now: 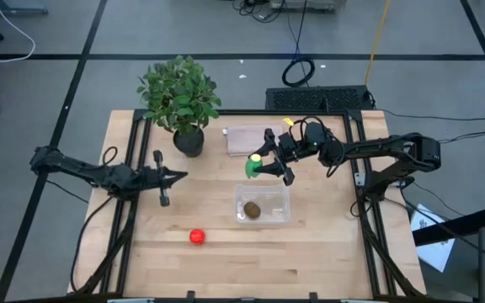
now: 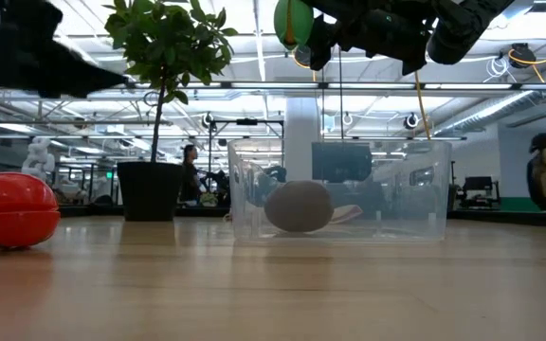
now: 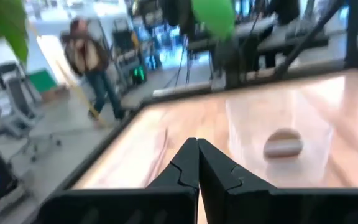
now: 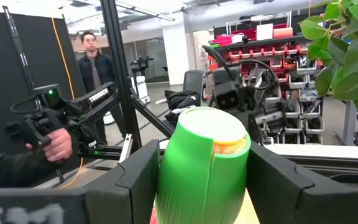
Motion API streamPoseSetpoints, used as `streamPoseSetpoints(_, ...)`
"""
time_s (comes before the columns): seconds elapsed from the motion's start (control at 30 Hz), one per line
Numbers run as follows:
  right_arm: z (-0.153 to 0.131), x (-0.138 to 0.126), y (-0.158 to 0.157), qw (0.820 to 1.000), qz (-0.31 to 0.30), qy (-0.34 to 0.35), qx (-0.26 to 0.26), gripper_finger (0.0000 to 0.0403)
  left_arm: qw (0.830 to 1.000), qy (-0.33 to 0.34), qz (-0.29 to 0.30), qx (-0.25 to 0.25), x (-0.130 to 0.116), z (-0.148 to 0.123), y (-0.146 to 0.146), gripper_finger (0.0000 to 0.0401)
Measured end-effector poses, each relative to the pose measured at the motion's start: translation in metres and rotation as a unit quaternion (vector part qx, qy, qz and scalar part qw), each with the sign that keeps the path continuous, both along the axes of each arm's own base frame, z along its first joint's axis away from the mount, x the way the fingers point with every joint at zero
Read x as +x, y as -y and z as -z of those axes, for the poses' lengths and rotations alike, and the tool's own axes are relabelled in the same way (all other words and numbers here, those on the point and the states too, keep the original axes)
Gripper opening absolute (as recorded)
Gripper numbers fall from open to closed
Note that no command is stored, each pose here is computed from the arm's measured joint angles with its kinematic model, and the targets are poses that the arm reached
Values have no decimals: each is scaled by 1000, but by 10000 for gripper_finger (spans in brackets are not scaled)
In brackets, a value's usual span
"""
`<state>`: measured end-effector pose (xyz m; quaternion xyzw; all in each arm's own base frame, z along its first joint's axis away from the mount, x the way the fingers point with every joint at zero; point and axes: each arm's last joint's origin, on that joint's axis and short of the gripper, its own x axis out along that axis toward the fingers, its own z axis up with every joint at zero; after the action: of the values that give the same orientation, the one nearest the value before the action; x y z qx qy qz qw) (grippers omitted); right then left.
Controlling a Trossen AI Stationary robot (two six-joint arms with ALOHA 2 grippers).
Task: Pick and placing Produce into tupperware
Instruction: Put the green corn into the transparent bin
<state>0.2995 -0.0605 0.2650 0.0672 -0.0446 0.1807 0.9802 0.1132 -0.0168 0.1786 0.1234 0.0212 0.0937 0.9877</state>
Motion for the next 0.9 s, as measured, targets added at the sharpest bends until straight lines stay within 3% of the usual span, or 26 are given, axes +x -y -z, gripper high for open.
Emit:
streamPoseSetpoints(0.13, 0, 0, 0, 1000, 0, 0, 1, 194, 999, -12, -28, -13, 0, 3, -7, 0)
streamPoseSetpoints(0.4, 0, 0, 0, 1000, 0, 0, 0, 194, 999, -29, -20, -9, 1, 15, -22, 0)
streamPoseSetpoints(0.7, 0, 0, 0, 1000, 0, -1, 1, 194, 996, -59, -21, -60, 0, 25, -30, 0)
streamPoseSetpoints(0.9, 1, 0, 0, 1000, 0, -4, 2, 194, 995, -65, -42, -64, 0, 27, -31, 1)
